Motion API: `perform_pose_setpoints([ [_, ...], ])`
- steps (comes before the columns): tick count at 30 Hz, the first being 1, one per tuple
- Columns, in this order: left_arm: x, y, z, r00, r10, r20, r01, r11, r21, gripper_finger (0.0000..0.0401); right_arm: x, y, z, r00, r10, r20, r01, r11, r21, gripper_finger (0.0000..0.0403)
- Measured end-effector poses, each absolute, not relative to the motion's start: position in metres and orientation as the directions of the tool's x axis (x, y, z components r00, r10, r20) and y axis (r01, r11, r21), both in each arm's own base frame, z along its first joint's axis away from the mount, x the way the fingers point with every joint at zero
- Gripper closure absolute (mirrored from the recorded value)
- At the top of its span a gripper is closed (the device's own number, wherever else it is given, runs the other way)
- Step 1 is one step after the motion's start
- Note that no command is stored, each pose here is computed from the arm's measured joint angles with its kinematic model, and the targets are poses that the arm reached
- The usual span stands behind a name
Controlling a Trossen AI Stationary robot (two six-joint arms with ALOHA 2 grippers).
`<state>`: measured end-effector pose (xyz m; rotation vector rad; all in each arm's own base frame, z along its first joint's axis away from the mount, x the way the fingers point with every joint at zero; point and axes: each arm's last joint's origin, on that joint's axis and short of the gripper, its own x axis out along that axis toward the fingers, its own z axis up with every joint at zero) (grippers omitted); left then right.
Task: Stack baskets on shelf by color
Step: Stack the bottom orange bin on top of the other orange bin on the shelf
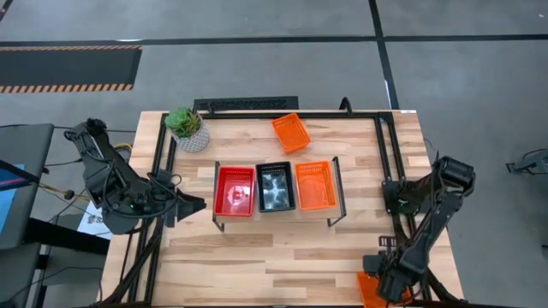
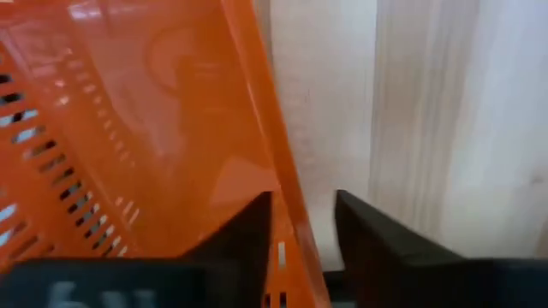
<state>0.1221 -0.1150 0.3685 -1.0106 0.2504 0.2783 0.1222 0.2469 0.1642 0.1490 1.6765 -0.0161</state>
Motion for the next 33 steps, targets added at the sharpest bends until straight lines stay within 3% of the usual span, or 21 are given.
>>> perform_pose_setpoints([
  [4, 0.122, -0.115, 0.369, 0.936, 0.113, -0.332, -0.343, 0.49, -0.801, 0.0223, 0.126, 0.249, 0.162, -0.109, 0.115, -0.987, 0.142, 0.985, 0.099, 0.0357],
  [6, 0.122, -0.115, 0.368, 0.936, 0.112, -0.332, -0.343, 0.49, -0.801, 0.0223, 0.127, 0.246, 0.166, -0.105, 0.124, -0.987, 0.169, 0.98, 0.105, 0.0387],
  [11, 0.122, -0.115, 0.369, 0.936, 0.109, -0.334, -0.343, 0.49, -0.802, 0.0223, 0.137, 0.241, 0.199, -0.024, 0.216, -0.976, 0.243, 0.948, 0.204, 0.0396],
  [17, 0.122, -0.115, 0.368, 0.936, 0.108, -0.334, -0.343, 0.49, -0.802, 0.0223, 0.159, 0.218, 0.281, 0.299, 0.353, -0.886, 0.372, 0.812, 0.449, 0.0397],
  [20, 0.122, -0.115, 0.369, 0.936, 0.109, -0.333, -0.343, 0.489, -0.802, 0.0223, 0.172, 0.188, 0.326, 0.54, 0.263, -0.8, 0.523, 0.639, 0.563, 0.0396],
  [24, 0.122, -0.115, 0.369, 0.937, 0.11, -0.333, -0.342, 0.489, -0.802, 0.0223, 0.186, 0.144, 0.369, 0.718, 0.051, -0.694, 0.613, 0.426, 0.666, 0.0398],
  [28, 0.122, -0.115, 0.369, 0.937, 0.11, -0.332, -0.342, 0.489, -0.802, 0.0223, 0.197, 0.101, 0.394, 0.708, -0.083, -0.701, 0.681, 0.34, 0.648, 0.0396],
  [33, 0.122, -0.115, 0.369, 0.937, 0.111, -0.331, -0.342, 0.489, -0.802, 0.0223, 0.214, 0.064, 0.394, 0.572, -0.142, -0.808, 0.801, 0.31, 0.512, 0.0396],
])
